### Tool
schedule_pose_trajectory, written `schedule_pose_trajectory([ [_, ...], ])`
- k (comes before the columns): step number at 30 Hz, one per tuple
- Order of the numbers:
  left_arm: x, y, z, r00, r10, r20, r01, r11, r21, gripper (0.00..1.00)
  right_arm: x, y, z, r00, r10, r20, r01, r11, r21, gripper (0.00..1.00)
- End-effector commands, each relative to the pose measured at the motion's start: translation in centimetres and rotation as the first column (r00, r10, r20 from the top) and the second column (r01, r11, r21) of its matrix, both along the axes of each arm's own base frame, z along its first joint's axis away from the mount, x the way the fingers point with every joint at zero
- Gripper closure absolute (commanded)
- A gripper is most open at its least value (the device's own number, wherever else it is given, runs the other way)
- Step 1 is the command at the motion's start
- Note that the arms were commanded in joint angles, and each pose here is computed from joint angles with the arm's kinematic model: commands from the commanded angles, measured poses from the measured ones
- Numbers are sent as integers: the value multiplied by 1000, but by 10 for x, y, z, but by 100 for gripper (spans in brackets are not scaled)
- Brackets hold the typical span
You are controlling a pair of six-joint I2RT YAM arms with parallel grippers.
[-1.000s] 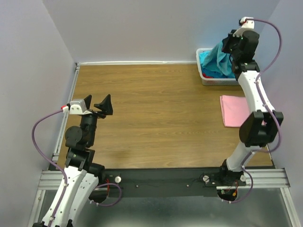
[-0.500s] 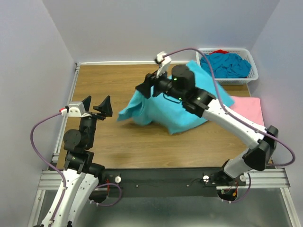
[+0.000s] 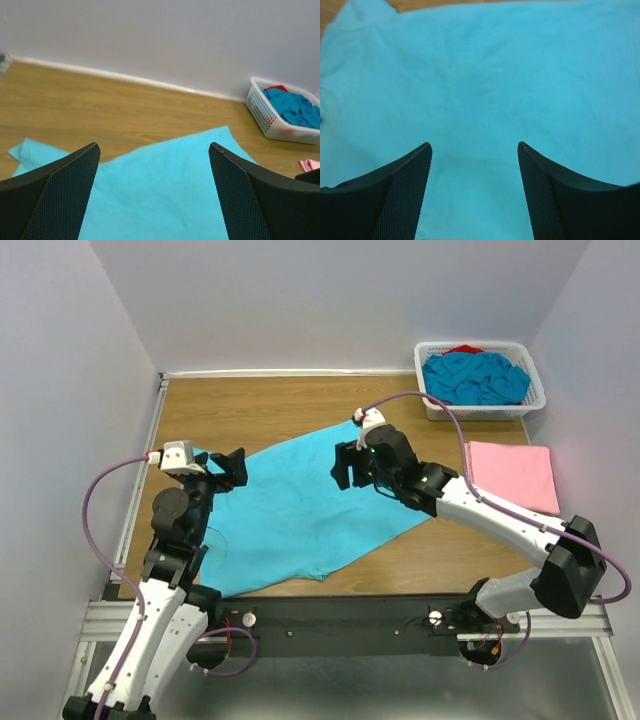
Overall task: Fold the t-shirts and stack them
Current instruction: Move the tshirt to the center of the board, then flatten the tshirt out
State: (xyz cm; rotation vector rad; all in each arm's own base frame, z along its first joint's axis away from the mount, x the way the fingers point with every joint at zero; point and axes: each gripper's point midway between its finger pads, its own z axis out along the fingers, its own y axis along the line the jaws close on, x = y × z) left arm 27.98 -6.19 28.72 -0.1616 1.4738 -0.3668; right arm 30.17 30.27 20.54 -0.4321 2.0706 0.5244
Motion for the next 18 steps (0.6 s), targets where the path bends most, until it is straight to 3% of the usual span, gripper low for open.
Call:
schedule_pose_trajectory([
  [1, 8, 1, -42, 979, 41, -198, -55, 996, -65, 3, -3, -34, -32, 993, -96, -61, 93, 994, -55, 24],
  [9, 30, -6, -143, 863, 53, -502, -147, 978, -149, 3, -10, -51, -90, 977, -104, -189, 80, 989, -127, 25],
  [18, 59, 8, -205, 759, 75, -647, -240, 956, -171, 4, -18, -68, -130, 946, -110, -304, 63, 985, -160, 25],
])
